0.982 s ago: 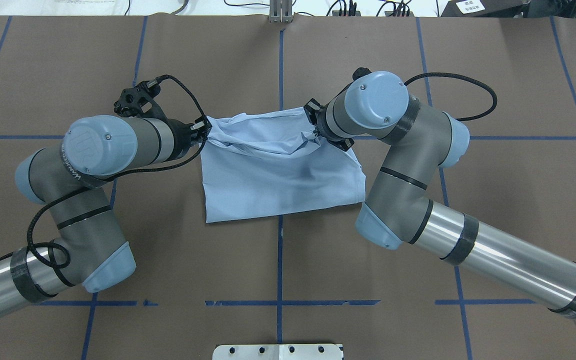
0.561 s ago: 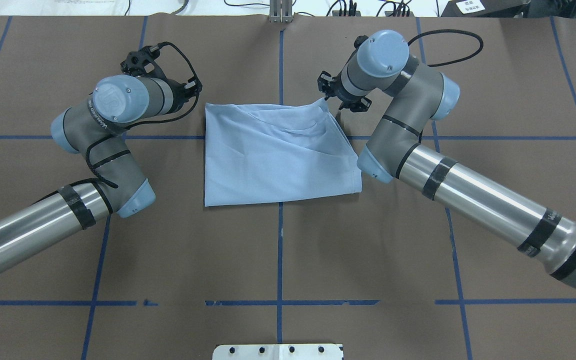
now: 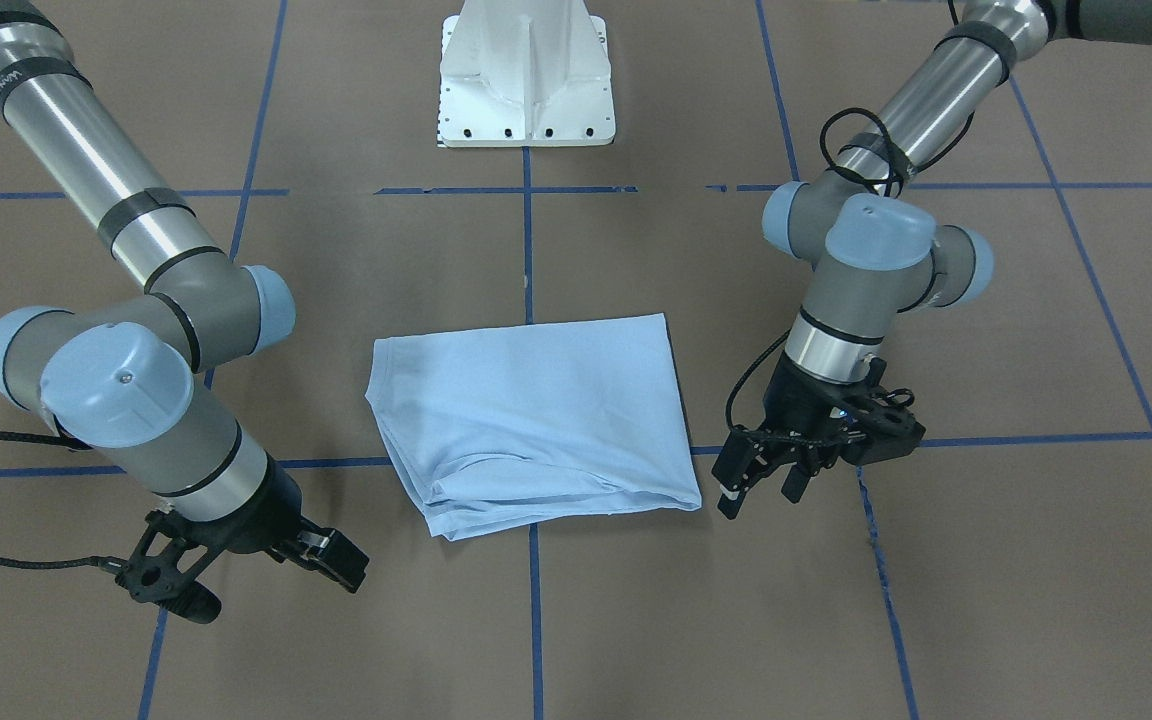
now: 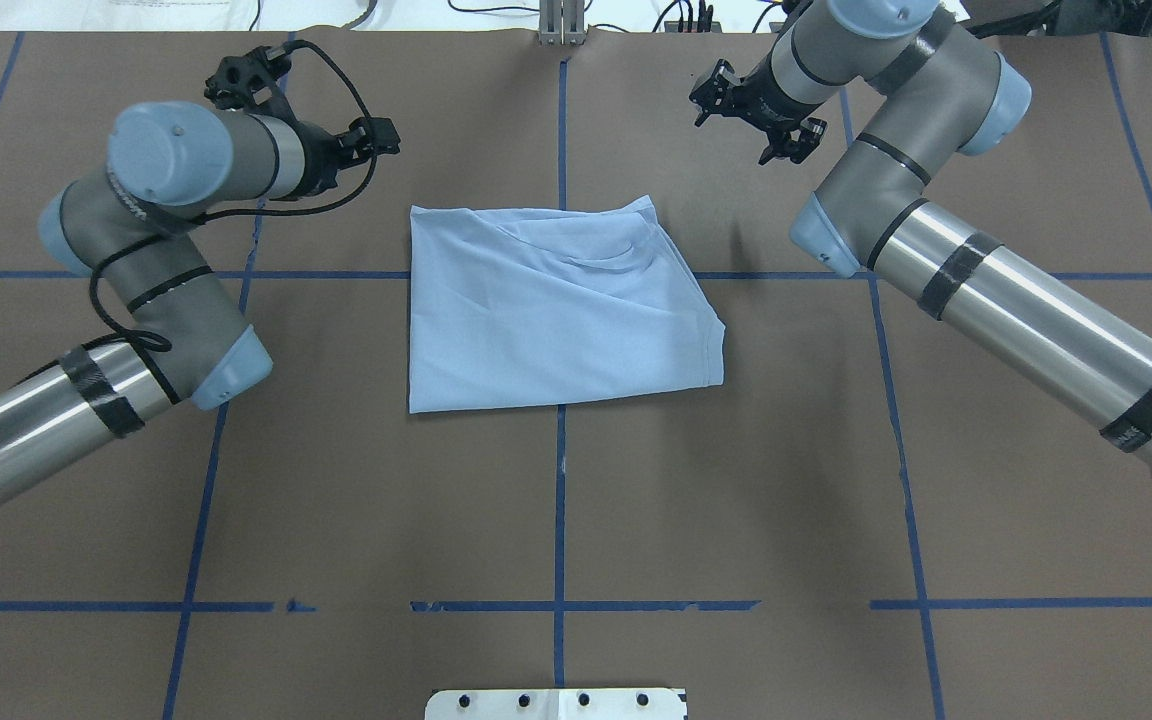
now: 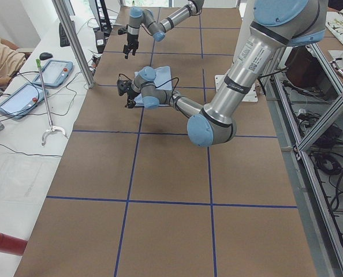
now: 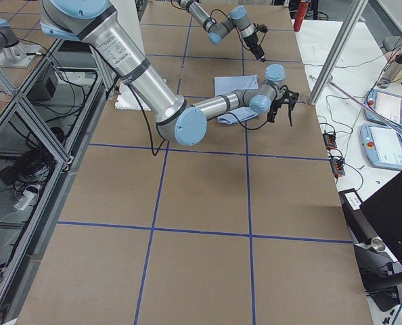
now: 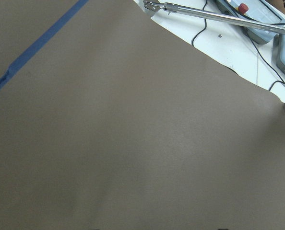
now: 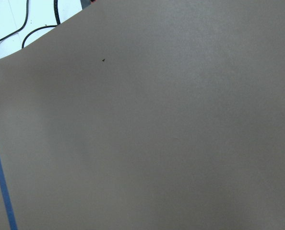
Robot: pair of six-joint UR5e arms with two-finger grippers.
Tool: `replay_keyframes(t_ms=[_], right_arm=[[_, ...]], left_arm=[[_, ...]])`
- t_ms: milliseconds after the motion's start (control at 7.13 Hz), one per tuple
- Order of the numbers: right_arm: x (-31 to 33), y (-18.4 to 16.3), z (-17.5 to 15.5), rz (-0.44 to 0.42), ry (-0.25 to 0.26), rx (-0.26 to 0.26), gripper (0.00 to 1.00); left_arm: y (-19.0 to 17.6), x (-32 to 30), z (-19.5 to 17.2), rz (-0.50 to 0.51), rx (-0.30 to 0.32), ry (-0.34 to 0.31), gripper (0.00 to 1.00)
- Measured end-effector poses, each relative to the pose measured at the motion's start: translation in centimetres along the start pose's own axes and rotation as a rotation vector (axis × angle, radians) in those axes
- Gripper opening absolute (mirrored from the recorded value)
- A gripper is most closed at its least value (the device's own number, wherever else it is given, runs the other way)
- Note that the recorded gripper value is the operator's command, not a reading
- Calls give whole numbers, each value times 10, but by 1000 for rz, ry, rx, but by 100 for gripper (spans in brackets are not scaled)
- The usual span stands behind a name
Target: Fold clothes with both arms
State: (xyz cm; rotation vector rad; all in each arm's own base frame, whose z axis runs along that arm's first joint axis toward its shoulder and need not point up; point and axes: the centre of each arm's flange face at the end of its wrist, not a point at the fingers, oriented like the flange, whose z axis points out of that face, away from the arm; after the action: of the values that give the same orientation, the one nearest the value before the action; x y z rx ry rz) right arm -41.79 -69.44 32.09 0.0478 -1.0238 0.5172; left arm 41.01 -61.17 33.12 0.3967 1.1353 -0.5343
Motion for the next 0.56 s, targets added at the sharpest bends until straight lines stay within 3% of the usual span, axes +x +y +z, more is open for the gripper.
replay_keyframes(t_ms=[281,561], right_arm=[[2,36,-15,6,-34,-32,0],[-10,109,7,-28,-32,-39,0]], left_arm=[[-44,-21,-46,62,-82,39,100],[-65,-49,-74,121,-124,48,100]])
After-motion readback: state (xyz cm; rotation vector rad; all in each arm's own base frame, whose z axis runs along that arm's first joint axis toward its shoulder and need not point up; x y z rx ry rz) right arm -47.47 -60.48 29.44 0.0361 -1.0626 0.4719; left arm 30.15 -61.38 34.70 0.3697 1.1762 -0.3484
